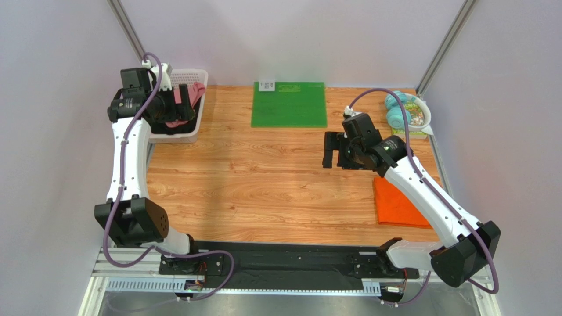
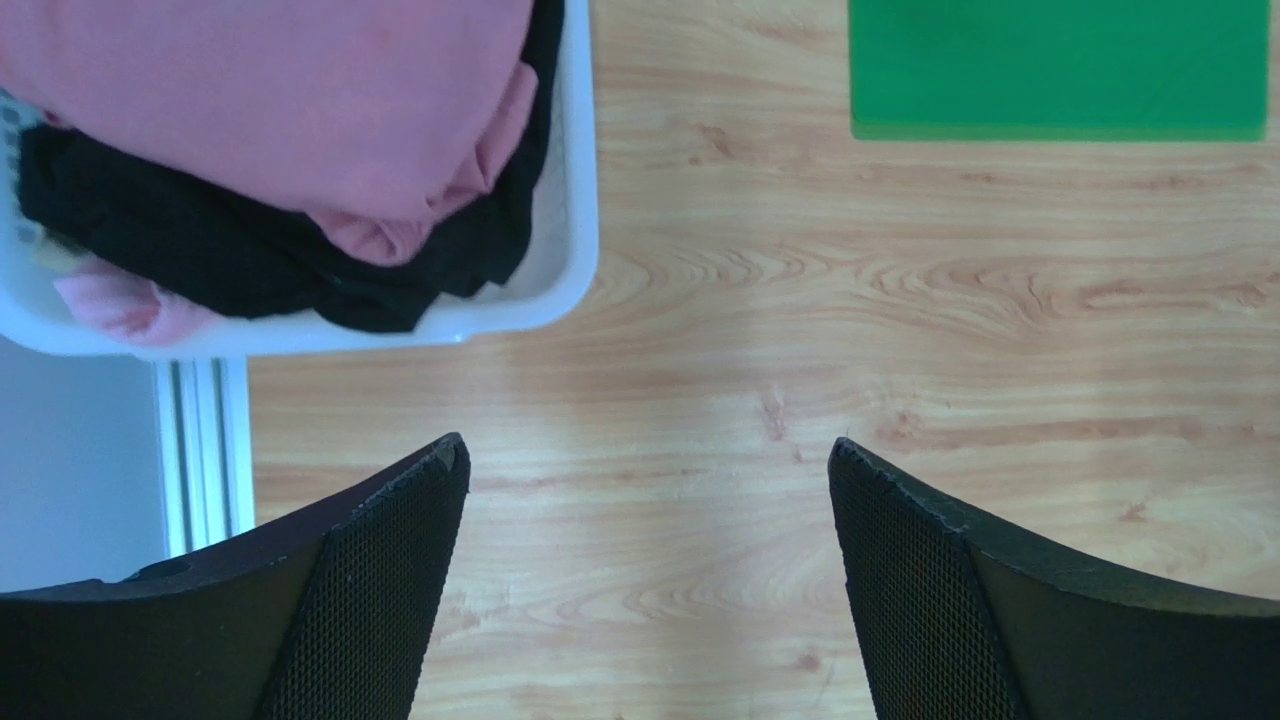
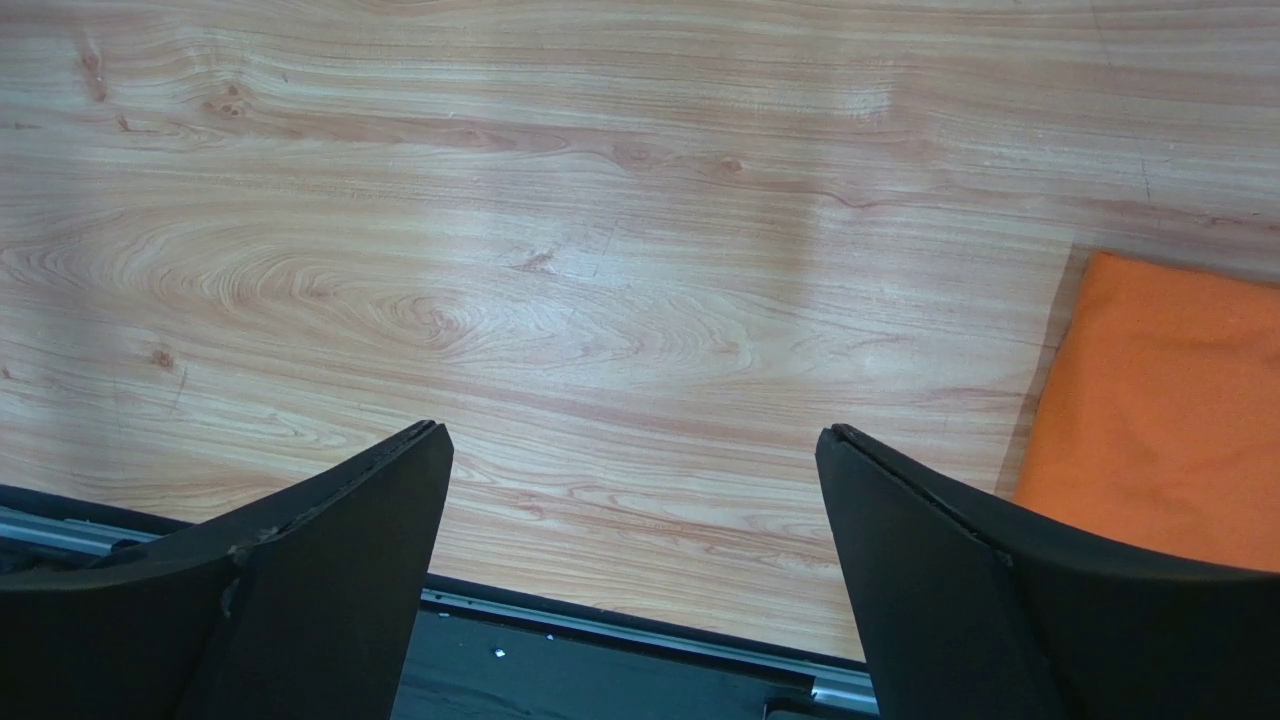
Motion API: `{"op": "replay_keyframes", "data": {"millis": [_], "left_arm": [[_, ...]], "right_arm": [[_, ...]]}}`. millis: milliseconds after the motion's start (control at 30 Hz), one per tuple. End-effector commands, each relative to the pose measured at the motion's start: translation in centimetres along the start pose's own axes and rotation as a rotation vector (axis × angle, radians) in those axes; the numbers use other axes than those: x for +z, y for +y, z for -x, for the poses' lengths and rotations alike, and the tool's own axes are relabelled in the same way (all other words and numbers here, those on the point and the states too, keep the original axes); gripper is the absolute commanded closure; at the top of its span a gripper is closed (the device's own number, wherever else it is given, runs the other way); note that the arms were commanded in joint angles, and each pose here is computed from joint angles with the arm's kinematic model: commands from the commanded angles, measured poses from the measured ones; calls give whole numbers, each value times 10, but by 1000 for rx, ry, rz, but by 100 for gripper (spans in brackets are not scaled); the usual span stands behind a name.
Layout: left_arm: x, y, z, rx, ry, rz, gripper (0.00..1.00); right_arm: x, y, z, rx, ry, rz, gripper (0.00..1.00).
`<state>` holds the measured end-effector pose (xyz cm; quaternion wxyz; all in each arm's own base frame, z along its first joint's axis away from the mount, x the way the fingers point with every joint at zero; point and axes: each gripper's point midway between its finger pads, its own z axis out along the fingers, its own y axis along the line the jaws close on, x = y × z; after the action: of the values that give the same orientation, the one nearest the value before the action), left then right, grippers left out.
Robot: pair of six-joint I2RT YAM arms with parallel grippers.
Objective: Fold and stack the t-shirts
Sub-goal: Grab crumpled tshirt from bin with the left arm
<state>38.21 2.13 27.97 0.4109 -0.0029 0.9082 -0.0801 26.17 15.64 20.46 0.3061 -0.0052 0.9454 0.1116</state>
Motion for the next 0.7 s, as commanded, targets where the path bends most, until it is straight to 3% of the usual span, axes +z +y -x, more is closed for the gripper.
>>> {"op": "replay_keyframes", "data": {"millis": [0, 167, 267, 400, 667], "left_arm": [[28, 3, 19, 67, 9, 28, 5], [70, 6, 28, 209, 72, 177, 5], [92, 5, 32, 201, 98, 173, 5], [127, 18, 37, 193, 153, 210, 2], [149, 32, 64, 150, 110, 261, 2]], "right_arm": [[-10, 2, 11, -2, -68, 28, 0], [-16, -4, 8, 11, -102, 26, 3], [-18, -5, 3, 24, -114, 39, 9], [-18, -9, -7, 26, -100, 38, 10], [-24, -5, -19, 26, -107, 101, 11]]}}
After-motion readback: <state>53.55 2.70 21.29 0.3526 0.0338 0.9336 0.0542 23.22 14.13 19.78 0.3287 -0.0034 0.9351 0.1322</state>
